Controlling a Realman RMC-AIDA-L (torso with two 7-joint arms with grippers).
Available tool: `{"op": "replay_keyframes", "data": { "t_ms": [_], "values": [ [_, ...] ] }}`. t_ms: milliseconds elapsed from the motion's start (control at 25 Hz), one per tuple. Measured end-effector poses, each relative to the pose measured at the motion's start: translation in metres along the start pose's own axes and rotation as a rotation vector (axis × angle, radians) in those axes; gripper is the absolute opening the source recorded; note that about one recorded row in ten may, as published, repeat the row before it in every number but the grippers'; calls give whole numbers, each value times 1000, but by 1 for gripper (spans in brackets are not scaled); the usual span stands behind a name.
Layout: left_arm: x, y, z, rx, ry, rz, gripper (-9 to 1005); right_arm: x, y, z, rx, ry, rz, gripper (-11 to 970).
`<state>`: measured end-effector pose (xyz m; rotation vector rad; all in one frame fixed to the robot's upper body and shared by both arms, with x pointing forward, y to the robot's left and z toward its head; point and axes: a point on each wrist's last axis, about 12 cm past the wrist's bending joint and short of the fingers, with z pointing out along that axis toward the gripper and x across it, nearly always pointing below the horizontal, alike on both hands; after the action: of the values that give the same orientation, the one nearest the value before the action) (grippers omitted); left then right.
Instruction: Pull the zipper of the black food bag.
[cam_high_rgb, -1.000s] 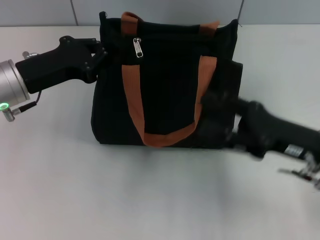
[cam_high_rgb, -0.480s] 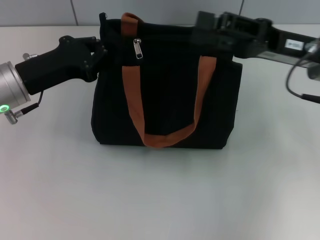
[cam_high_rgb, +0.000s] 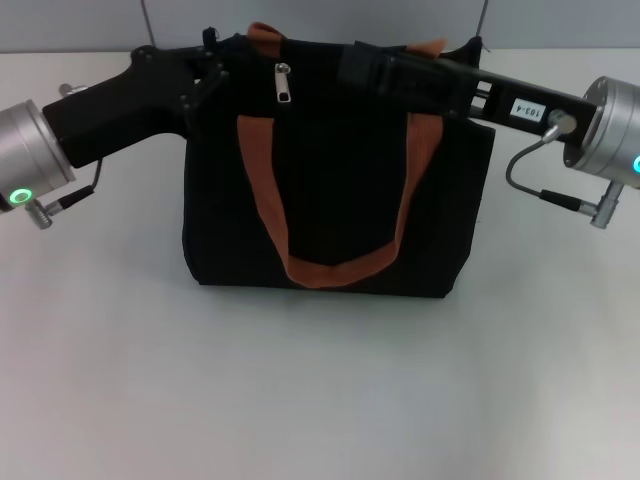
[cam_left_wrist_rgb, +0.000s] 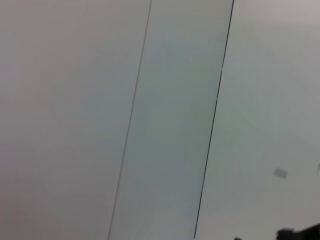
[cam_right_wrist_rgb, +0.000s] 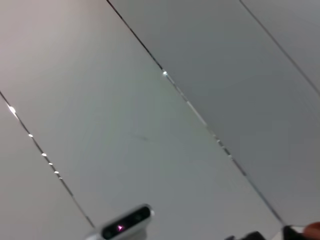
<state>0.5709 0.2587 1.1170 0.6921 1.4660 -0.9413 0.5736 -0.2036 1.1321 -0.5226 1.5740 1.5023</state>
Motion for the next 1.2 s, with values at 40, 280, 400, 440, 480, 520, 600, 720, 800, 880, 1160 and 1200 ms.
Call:
{"op": "replay_keyframes", "data": {
  "t_ms": [40,280,400,440,480,520,600,720,800,880,1160,1200],
  "values": [
    [-1,0,2,6,-7,-3,18,1,-1,0,10,-2,-18,826],
    [-2,-2,10,29,-28,-22,18,2,-4,-1,29,-2,-54,826],
    [-3,-3,17,47,-31,-28,18,3,-5,1,36,9,-52,825],
    [-3,-3,17,47,-31,-28,18,3,-5,3,34,17,-48,825],
    [-4,-3,19,51,-32,-26,18,4,-5,5,30,26,-42,825],
    [-5,-3,20,54,-32,-25,18,4,-4,7,25,38,-34,825],
    [-6,-4,22,60,-31,-22,18,5,-3,11,18,60,-14,825],
    [-7,-4,23,65,-32,-19,18,5,-3,11,19,64,-2,825],
    [-7,-4,23,69,-33,-15,18,6,-5,11,31,62,18,825],
    [-7,-5,23,77,-39,-12,18,6,-6,11,37,62,24,825],
    [-9,-8,23,103,-53,-8,18,4,-8,16,54,63,50,826],
    [-9,-8,23,103,-54,-7,18,3,-7,20,43,75,54,826]
  ]
}}
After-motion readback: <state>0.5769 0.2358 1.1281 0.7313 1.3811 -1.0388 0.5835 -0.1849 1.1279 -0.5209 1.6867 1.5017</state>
